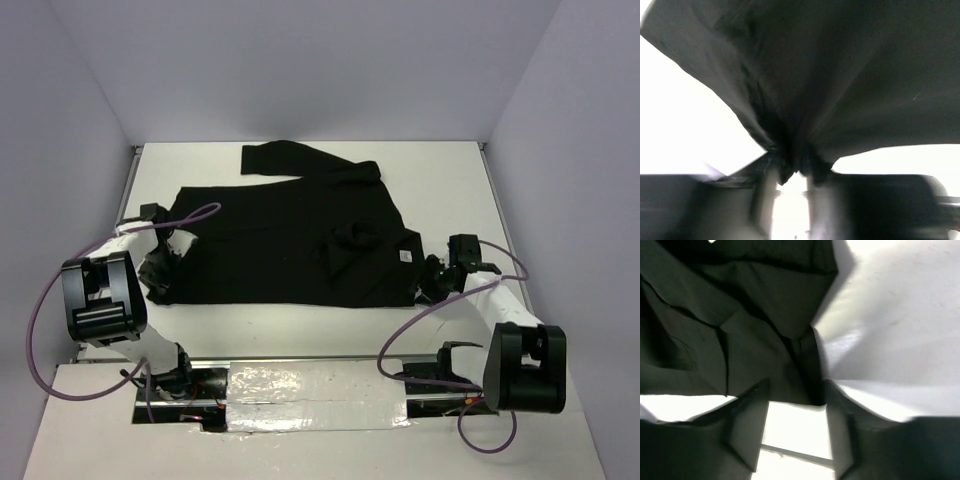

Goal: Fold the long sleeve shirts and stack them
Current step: Fold the shirt

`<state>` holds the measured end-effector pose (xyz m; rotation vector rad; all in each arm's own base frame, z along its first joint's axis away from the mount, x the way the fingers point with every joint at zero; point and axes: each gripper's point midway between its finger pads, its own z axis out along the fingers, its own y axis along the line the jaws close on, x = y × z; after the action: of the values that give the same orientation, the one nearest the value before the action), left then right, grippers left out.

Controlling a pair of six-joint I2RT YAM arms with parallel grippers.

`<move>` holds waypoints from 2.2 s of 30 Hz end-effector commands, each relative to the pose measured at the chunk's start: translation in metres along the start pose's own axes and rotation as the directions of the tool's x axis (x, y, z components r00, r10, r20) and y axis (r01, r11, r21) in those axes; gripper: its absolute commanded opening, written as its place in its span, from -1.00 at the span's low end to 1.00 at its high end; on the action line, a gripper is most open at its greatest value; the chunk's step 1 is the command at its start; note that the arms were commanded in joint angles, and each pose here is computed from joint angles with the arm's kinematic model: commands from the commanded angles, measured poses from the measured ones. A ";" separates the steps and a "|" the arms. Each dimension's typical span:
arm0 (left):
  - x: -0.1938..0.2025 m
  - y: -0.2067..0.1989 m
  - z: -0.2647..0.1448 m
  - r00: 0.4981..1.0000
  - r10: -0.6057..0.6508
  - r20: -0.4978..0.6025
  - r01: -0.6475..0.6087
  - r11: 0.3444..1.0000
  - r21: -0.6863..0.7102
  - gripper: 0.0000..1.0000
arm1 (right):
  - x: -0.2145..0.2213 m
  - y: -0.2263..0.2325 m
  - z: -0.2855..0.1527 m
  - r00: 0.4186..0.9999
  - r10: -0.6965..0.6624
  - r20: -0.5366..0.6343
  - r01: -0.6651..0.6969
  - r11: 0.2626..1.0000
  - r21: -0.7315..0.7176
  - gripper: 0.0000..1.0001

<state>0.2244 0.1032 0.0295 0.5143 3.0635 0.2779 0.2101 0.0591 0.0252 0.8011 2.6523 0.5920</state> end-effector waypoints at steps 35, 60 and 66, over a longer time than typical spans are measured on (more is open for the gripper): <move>-0.171 -0.151 -0.196 0.641 0.459 0.614 -0.544 0.837 -0.058 0.28 | -0.026 0.110 0.035 0.843 -0.537 0.007 0.536 0.840 -0.082 -0.05; -0.125 -0.297 -0.237 0.136 0.607 0.783 -0.880 0.437 -0.186 0.27 | 0.001 0.115 0.051 0.808 -0.576 -0.126 0.548 0.812 -0.199 -0.90; -0.122 -0.329 -0.236 -0.030 0.570 0.821 -0.902 0.338 -0.268 0.37 | 0.011 0.149 0.028 0.819 -0.566 -0.095 0.504 0.789 -0.351 -1.00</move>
<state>0.2282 -0.2530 0.1891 1.7377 1.6755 -0.4022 0.2781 0.1639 0.0361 -0.0824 2.7804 0.7506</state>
